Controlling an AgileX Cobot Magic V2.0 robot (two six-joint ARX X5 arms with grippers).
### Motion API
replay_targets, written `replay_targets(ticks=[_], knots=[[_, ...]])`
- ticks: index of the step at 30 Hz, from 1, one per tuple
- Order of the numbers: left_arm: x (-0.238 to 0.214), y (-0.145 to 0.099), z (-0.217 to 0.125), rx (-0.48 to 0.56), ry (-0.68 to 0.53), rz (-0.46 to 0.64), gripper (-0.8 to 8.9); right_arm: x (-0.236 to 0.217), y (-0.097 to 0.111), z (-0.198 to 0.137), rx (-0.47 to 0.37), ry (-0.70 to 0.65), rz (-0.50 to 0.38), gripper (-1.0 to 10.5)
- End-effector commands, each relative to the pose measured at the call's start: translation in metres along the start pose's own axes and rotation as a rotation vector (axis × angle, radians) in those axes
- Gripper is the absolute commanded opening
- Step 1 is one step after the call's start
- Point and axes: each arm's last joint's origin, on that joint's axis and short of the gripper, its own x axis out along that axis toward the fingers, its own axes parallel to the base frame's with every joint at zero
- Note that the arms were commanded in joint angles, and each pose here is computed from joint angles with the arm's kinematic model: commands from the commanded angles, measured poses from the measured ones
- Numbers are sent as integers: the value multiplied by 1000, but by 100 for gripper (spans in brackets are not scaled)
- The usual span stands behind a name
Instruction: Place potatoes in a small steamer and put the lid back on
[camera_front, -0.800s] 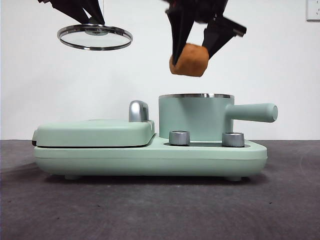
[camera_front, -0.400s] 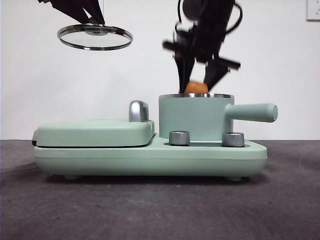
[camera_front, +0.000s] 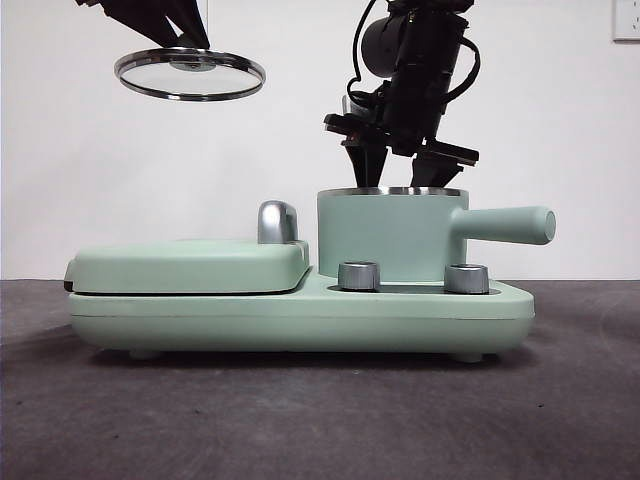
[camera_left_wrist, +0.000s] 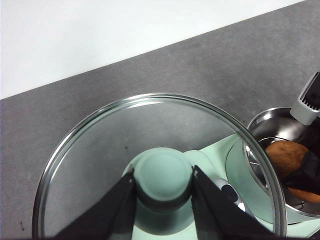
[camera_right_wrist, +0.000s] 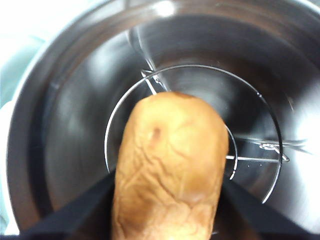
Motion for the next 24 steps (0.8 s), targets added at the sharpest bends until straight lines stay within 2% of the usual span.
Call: replay_targets(ticks=[1, 4, 10, 13, 19, 24], knots=[[-10, -2, 12, 25, -68, 4, 18, 7, 2, 5, -17, -10, -1, 353], [-10, -2, 12, 25, -67, 3, 18, 3, 2, 5, -1, -10, -2, 426], [-9, -2, 12, 18, -62, 2, 18, -40, 8, 6, -22, -41, -31, 431], [-8, -4, 12, 20, -60, -4, 18, -70, 13, 6, -49, -110, -27, 431], [-7, -12, 12, 30, -59, -22, 18, -122, 21, -13, -66, -210, -8, 431], [-4, -23, 12, 41, -41, -51, 18, -162, 31, -47, -120, -242, 36, 431]])
